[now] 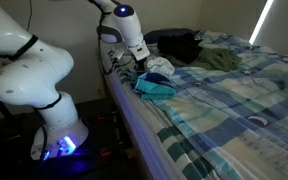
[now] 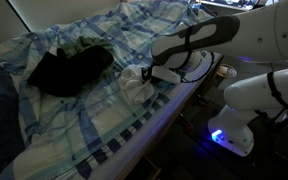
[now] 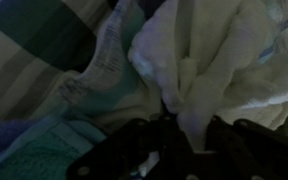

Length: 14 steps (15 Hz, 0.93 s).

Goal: Put the white towel on the blue towel

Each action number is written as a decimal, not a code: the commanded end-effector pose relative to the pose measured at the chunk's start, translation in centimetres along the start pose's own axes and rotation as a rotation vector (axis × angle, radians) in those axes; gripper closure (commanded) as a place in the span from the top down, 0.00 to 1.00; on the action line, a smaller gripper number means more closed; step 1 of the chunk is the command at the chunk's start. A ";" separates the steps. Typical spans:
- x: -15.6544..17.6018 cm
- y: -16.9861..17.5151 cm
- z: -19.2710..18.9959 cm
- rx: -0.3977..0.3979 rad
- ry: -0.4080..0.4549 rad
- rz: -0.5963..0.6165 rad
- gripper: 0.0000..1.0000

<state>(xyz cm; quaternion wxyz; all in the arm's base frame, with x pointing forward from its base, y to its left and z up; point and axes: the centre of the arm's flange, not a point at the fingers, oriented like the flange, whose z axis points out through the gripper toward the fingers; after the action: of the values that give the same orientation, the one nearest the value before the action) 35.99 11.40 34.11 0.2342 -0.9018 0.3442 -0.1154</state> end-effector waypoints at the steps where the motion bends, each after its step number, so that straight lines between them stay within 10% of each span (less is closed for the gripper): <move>1: -0.9 1.2 -4.0 0.032 0.009 0.012 0.05; 14: 1.0 -0.5 -14.4 0.152 0.102 -0.001 0.05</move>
<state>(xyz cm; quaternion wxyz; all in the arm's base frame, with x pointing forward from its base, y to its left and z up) 34.51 7.39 44.52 0.2824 -0.8802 0.3368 -0.1790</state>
